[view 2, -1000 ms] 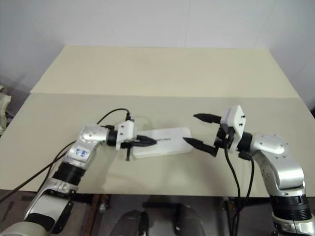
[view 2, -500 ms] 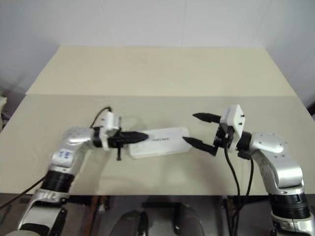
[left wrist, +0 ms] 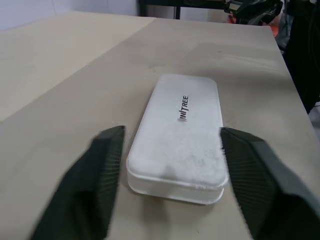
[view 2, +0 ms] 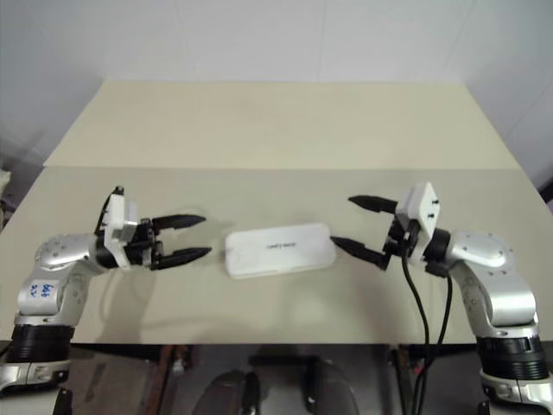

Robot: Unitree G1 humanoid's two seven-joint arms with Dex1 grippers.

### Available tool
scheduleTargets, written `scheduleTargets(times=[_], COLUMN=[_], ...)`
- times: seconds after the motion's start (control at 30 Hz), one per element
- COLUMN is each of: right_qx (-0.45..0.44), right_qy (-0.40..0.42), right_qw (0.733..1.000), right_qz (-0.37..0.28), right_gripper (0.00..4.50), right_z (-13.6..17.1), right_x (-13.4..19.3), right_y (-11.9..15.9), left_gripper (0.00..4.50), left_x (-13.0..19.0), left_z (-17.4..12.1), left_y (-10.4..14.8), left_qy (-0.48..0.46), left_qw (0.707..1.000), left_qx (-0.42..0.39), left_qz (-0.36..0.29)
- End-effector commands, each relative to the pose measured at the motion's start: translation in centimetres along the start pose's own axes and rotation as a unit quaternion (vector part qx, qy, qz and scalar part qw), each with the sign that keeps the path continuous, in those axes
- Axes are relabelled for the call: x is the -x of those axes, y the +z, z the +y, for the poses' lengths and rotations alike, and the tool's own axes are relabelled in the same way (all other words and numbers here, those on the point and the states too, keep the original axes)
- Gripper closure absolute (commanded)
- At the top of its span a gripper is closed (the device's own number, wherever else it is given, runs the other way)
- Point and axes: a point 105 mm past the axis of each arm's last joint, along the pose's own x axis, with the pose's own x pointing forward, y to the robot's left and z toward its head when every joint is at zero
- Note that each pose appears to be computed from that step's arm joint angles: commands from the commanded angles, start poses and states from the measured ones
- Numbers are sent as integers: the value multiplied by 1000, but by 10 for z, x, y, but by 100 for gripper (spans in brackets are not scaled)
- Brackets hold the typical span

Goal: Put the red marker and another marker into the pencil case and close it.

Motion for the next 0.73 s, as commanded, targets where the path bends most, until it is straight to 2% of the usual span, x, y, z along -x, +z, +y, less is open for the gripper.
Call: scheduleTargets(times=[0.03,0.2,0.47,0.73], right_qx=[27,40,41,37], right_qy=[-24,-46,-57,-44], right_qw=[999,998,997,998], right_qz=[-7,14,35,35], right_gripper=[0,0,0,0], right_z=[-5,-8,-14,-10], right_x=[10,25,49,45], right_y=[8,-2,-8,-9], left_gripper=[1,1,1,1], left_x=[8,9,-9,-9], left_z=[3,5,6,7], left_y=[16,13,13,8], left_qy=[18,26,13,15], left_qw=[999,999,998,998], left_qx=[-35,-43,-61,-62], left_qz=[-13,-11,-14,-4])
